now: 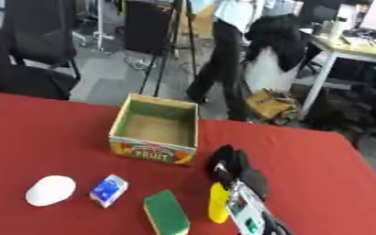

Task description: Pick up objects on the table and place them in the box.

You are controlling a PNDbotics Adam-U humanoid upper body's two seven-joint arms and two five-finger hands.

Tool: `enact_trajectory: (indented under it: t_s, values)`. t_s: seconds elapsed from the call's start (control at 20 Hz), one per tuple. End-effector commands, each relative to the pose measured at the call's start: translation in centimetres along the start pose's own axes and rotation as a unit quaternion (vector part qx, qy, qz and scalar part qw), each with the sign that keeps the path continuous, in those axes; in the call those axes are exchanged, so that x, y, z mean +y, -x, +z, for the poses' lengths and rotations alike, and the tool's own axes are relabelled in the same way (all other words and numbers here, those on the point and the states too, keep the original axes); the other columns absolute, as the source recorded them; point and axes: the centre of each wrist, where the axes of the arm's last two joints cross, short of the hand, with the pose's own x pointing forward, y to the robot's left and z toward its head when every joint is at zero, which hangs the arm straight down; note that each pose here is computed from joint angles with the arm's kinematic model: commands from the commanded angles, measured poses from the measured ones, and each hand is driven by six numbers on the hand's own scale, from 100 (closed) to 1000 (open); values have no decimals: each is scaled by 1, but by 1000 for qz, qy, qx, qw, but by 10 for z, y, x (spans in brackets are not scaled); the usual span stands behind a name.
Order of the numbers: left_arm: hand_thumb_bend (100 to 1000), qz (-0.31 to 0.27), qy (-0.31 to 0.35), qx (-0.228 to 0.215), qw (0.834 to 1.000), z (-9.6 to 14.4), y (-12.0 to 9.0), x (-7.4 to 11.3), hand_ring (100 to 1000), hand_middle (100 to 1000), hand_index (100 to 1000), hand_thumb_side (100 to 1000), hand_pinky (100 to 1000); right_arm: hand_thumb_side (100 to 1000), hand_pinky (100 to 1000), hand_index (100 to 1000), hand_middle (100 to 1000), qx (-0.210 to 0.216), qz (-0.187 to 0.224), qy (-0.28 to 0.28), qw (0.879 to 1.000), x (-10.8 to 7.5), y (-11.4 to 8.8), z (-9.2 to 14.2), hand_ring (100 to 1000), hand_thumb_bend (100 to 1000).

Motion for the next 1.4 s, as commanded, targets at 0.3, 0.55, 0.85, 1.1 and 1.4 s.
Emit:
enact_trajectory:
  t_s: [0.3, 0.55, 0.85, 1.1, 1.4]
  values:
    - [100, -11, -7, -5, 1000, 1, -3, 8, 991, 932, 1000, 980, 977, 1000, 875, 991, 909, 0, 1, 41, 999, -23, -3, -12, 993, 449]
    - [100, -10, -7, -5, 1000, 1, -3, 7, 991, 932, 1000, 974, 976, 1000, 877, 996, 912, 0, 1, 52, 999, -32, 1, -19, 995, 469]
    - [100, -10, -7, -5, 1000, 0, -4, 8, 990, 931, 1000, 969, 975, 998, 869, 951, 889, -9, -4, 48, 999, -45, 2, -24, 983, 491]
    - [100, -9, -5, -6, 1000, 0, -4, 8, 990, 929, 1000, 965, 976, 1000, 866, 948, 890, -21, -27, -20, 999, -92, -2, -35, 981, 471]
    - [100, -7, -6, -10, 1000, -1, -5, 9, 991, 929, 1000, 963, 975, 1000, 865, 959, 895, -19, -26, -43, 999, -99, -3, -35, 983, 464]
